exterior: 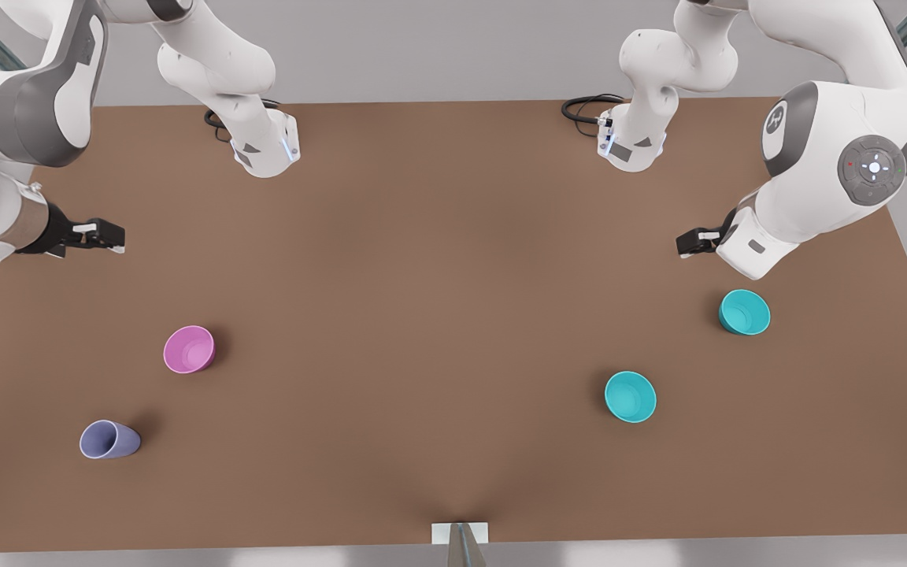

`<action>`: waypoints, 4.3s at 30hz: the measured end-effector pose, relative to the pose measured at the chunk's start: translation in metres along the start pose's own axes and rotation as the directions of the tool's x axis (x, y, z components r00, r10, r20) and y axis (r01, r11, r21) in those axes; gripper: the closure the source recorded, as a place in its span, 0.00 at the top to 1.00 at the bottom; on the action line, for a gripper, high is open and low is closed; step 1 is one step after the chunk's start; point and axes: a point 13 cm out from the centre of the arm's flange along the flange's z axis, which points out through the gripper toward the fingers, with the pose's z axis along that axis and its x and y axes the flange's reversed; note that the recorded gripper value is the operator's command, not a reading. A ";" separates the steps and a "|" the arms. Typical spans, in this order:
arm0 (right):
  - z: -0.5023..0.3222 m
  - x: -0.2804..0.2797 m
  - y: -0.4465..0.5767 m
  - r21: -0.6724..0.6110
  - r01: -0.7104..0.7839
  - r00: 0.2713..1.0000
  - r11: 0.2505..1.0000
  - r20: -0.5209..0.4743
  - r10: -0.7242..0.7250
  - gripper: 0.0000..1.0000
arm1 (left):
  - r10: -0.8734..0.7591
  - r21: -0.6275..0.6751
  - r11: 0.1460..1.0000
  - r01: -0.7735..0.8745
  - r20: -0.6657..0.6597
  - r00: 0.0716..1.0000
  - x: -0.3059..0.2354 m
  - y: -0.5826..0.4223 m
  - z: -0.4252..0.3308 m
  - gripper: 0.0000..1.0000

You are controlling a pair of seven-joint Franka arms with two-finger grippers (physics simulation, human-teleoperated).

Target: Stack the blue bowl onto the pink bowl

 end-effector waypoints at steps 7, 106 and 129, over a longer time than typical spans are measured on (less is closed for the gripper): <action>0.170 -0.072 -0.086 0.033 -0.093 0.966 0.995 -0.239 0.098 1.00 | -0.008 -0.001 1.000 0.008 -0.004 1.000 0.000 0.000 0.002 1.00; -0.035 -0.003 0.044 0.070 -0.331 0.943 0.941 0.069 0.326 1.00 | 0.171 0.316 0.927 -0.203 0.125 0.977 -0.264 0.008 0.340 1.00; -0.026 0.006 0.038 0.083 -0.110 0.994 0.990 0.003 0.110 1.00 | 0.367 0.251 0.872 -0.421 0.233 0.900 -0.270 -0.036 0.324 0.21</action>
